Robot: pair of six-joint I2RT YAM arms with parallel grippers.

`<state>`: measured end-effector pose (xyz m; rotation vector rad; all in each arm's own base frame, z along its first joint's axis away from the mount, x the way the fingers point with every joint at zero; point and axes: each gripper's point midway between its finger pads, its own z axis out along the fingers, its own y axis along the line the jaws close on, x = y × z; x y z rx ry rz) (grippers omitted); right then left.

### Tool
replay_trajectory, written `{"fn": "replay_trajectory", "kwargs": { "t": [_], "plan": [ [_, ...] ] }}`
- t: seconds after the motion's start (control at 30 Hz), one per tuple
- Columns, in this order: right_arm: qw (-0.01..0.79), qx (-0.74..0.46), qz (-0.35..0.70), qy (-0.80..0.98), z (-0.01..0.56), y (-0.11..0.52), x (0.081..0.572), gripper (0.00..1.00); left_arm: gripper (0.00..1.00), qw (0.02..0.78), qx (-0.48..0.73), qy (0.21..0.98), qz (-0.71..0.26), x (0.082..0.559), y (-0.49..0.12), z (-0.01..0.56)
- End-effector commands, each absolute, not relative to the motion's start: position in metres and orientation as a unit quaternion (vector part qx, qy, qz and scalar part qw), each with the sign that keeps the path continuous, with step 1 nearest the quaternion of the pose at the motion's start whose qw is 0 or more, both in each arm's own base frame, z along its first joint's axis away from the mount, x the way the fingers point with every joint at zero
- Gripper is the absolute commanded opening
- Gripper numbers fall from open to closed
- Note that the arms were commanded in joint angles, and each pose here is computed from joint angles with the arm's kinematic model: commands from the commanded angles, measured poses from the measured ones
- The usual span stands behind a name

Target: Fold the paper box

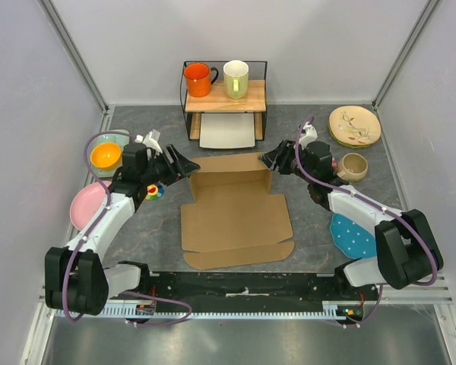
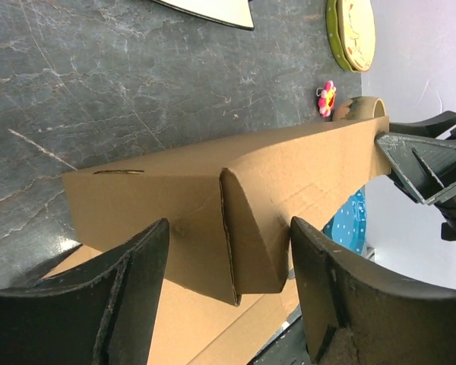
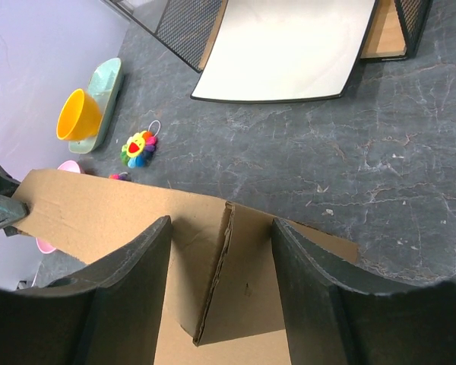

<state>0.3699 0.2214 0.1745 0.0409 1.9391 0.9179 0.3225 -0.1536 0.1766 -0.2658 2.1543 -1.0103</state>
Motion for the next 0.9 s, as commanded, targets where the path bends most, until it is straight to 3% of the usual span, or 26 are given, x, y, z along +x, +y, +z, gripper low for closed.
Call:
{"fn": "replay_trajectory", "kwargs": {
  "t": [0.0,0.17,0.4,0.7,0.87],
  "plan": [
    [0.396,0.016,0.326,0.858,0.106,0.211,0.342,0.6,0.72,0.384,-0.087,0.834,-0.386,0.332,-0.148,0.196],
    [0.393,0.018,0.318,0.863,0.1,0.208,0.34,0.6,0.72,0.404,-0.086,0.815,-0.405,0.339,-0.147,0.215],
    [0.391,0.017,0.324,0.861,0.1,0.21,0.339,0.59,0.7,0.377,-0.095,0.799,-0.459,0.345,-0.157,0.214],
    [0.386,0.018,0.319,0.865,0.093,0.208,0.336,0.57,0.47,0.318,-0.093,0.811,-0.482,0.327,-0.165,0.167],
    [0.385,0.017,0.308,0.87,0.086,0.204,0.336,0.56,0.4,0.307,-0.086,0.821,-0.473,0.322,-0.165,0.151]
  ]
}}
